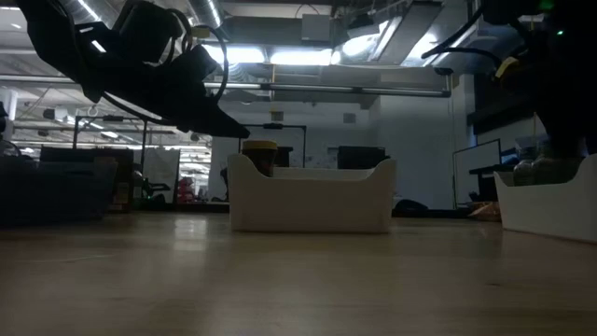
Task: Sort spices by type
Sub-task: Put the bottom right green seasoning bottle into the right white bin, then put the bottom right yellow seasoning bottle into the left white bin
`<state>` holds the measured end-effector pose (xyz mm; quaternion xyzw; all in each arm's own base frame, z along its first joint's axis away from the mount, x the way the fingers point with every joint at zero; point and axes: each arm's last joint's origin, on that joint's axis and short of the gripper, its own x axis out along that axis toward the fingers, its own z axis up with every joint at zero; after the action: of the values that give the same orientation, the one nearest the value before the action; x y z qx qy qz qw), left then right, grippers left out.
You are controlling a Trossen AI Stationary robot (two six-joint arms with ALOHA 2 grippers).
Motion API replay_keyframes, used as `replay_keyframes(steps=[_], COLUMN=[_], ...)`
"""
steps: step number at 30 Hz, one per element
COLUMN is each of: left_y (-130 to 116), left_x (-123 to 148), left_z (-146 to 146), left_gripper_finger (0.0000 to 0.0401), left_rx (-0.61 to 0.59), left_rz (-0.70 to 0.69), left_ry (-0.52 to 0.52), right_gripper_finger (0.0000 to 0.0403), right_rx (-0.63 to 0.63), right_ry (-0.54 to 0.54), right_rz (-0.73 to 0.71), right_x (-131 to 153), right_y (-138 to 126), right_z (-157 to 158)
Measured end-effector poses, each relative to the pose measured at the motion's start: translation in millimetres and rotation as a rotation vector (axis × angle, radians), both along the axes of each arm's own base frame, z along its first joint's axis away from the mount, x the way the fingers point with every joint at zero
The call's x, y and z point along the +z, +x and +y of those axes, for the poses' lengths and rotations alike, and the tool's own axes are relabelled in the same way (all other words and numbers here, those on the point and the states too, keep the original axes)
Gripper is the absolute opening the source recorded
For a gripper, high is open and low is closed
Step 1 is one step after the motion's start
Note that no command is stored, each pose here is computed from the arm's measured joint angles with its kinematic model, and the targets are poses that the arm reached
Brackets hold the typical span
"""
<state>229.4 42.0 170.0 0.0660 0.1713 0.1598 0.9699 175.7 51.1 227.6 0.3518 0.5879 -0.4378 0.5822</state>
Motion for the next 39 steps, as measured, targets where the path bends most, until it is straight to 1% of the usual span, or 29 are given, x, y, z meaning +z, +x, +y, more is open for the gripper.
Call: replay_keyframes(steps=[4, 10, 16, 21, 31, 35, 39], left_y=[0.0, 0.0, -0.1, -0.1, -0.1, -0.1, -0.1], left_x=[0.0, 0.1, -0.2, -0.5, -0.4, -0.4, -0.4], left_z=[0.0, -0.1, -0.1, -0.1, -0.1, 0.0, 0.0], left_gripper_finger=[0.0045, 0.0045, 0.0045, 0.0045, 0.0045, 0.0045, 0.0045], left_rx=[0.000, 0.000, 0.000, 0.000, 0.000, 0.000, 0.000], left_rz=[0.000, -0.001, 0.002, 0.005, 0.004, 0.004, 0.004], left_ry=[0.000, 0.000, 0.000, -0.001, -0.001, -0.001, -0.001], right_gripper_finger=[0.0277, 0.0277, 0.0277, 0.0278, 0.0278, 0.0278, 0.0278], right_rx=[0.015, 0.043, 0.097, 0.141, 0.105, 0.110, 0.095], right_ry=[0.025, 0.068, 0.135, 0.182, 0.209, 0.244, 0.282], right_rz=[-0.009, -0.092, -0.138, -0.126, -0.094, -0.071, -0.088], right_x=[8.1, 34.5, 51.9, 54.4, 54.4, 54.6, 55.2], right_y=[2.2, 11.7, 11.6, 2.0, -27.2, -38.8, -46.9], right_z=[1.3, 5.1, 22.2, 44.5, 85.8, 99.2, 112.0])
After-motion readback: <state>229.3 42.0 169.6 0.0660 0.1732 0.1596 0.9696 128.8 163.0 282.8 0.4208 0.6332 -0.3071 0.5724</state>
